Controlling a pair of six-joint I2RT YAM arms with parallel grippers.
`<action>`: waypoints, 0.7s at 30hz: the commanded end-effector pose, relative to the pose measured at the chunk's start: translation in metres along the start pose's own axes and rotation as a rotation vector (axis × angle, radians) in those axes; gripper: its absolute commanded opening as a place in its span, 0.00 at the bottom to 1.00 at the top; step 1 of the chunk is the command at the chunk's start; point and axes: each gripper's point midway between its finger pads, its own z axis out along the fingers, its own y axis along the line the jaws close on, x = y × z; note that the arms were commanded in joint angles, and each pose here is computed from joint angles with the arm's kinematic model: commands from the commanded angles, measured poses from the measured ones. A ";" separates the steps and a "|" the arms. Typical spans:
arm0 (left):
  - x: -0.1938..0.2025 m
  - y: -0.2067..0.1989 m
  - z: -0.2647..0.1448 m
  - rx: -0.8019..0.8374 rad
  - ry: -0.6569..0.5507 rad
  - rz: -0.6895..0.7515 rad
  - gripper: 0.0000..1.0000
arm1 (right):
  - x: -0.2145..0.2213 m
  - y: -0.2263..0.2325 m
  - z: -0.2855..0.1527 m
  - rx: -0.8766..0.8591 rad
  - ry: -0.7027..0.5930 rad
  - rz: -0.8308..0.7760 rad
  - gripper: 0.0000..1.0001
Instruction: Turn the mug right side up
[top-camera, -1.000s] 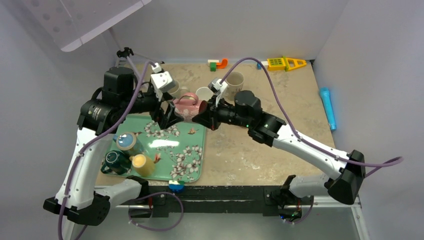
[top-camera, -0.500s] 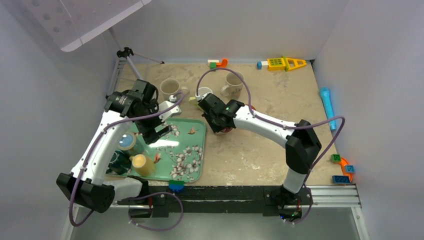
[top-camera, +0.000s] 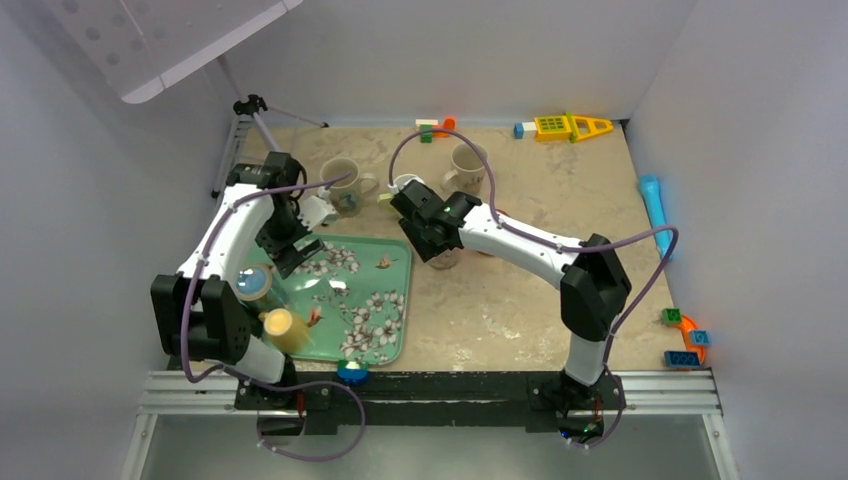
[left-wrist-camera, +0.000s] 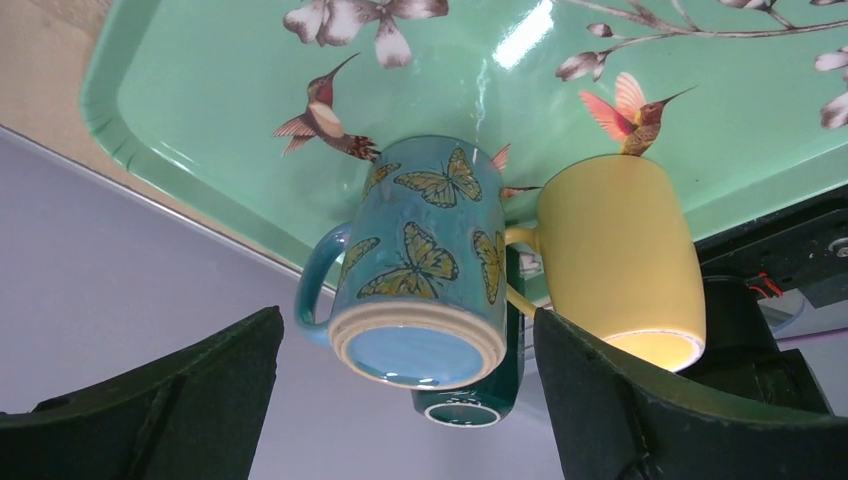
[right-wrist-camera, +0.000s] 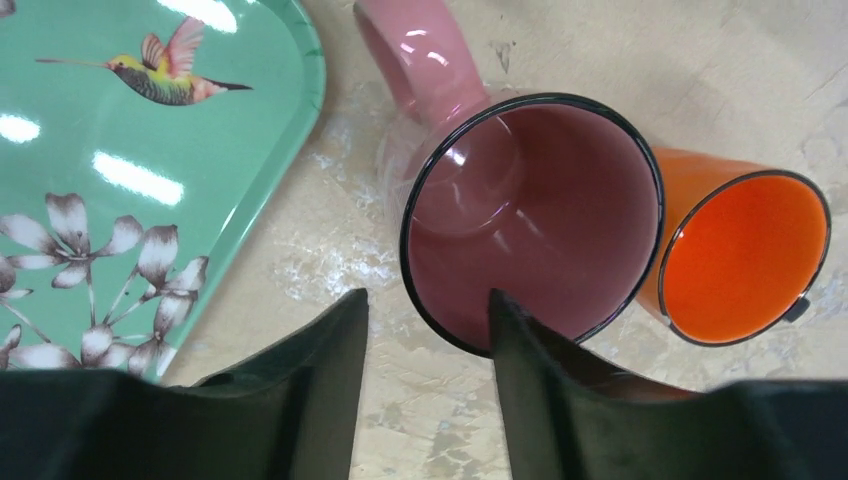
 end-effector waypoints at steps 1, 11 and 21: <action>0.010 0.008 -0.015 -0.033 -0.021 -0.012 0.99 | -0.029 -0.006 -0.022 0.000 -0.099 0.009 0.56; 0.052 0.029 -0.002 0.045 -0.009 -0.178 1.00 | -0.036 -0.009 -0.035 -0.011 -0.155 0.017 0.63; 0.072 0.068 -0.007 0.083 -0.135 -0.337 0.94 | -0.024 -0.010 -0.029 -0.002 -0.125 0.014 0.63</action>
